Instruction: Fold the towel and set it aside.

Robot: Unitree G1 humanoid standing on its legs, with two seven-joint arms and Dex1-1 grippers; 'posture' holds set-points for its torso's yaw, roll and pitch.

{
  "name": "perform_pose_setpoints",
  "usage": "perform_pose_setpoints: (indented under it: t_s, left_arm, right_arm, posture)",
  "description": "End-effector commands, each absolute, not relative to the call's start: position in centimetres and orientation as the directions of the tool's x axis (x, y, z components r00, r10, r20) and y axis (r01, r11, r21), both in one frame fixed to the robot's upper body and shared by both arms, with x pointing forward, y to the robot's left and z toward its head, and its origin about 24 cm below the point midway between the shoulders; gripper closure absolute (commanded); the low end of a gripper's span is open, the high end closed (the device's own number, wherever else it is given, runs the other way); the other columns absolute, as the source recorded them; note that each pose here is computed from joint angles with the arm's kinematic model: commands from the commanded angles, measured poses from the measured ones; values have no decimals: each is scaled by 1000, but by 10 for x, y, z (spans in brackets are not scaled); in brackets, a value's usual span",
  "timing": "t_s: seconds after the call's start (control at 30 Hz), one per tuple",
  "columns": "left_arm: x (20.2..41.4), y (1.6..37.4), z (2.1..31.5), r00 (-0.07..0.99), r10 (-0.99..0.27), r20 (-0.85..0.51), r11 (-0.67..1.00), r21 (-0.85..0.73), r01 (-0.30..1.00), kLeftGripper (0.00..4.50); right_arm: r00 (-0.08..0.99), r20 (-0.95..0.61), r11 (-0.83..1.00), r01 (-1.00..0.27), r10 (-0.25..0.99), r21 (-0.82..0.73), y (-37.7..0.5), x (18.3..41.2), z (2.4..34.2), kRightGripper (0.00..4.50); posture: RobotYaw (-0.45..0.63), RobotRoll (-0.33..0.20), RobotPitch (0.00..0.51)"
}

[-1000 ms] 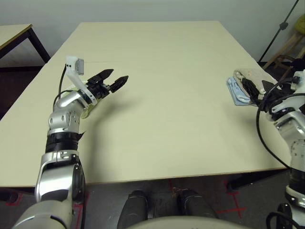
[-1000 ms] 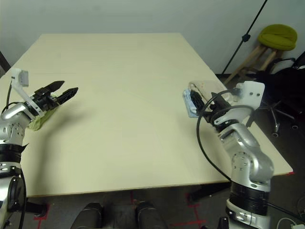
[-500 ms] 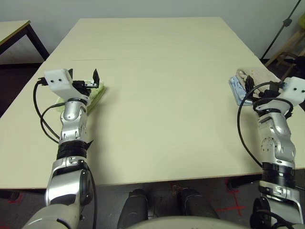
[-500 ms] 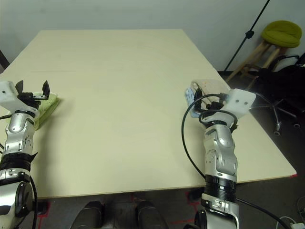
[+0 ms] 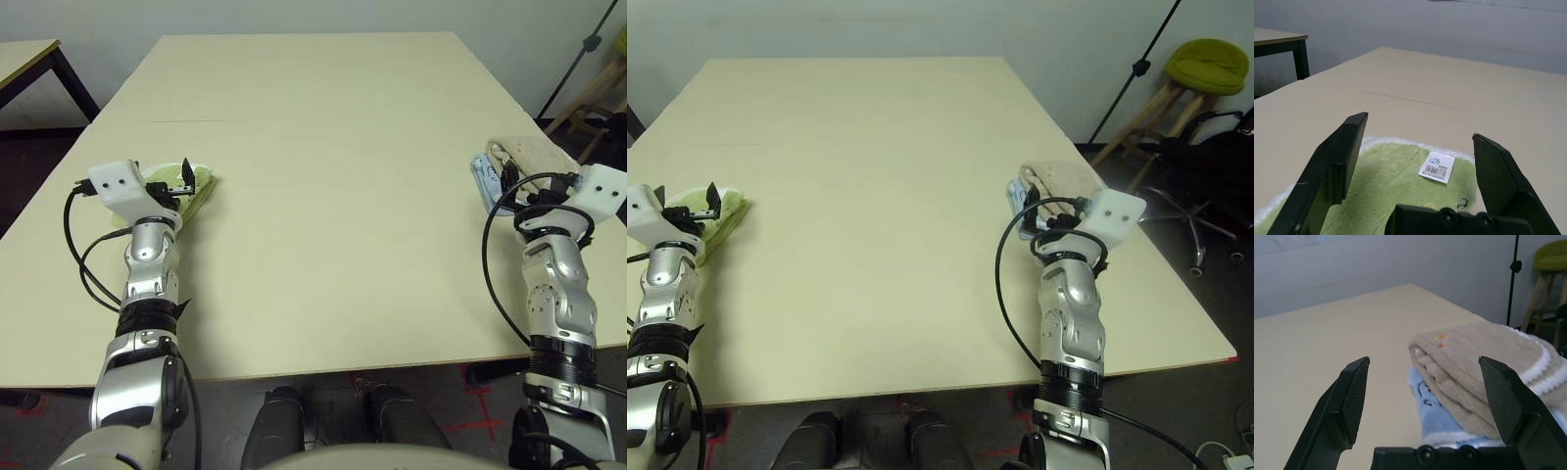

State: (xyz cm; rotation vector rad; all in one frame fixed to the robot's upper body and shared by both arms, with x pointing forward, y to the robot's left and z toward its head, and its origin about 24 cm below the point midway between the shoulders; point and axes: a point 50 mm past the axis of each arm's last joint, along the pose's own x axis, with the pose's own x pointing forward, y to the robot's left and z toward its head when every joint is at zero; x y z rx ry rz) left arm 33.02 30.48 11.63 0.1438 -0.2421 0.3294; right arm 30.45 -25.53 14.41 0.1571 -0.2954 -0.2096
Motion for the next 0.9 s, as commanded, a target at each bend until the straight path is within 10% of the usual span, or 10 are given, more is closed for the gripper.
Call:
perform_pose_setpoints:
  t_s: [0.03, 0.9]
  left_arm:
    - [334, 302, 117, 922, 294, 250, 940, 101, -327, 0]
    - [335, 284, 122, 940, 235, 248, 953, 129, -273, 0]
  right_arm:
    - [950, 245, 973, 155, -195, 172, -251, 309, 139, 16]
    - [965, 201, 978, 141, -171, 157, -244, 305, 125, 16]
  posture:
    - [19, 0, 97]
    - [21, 0, 133]
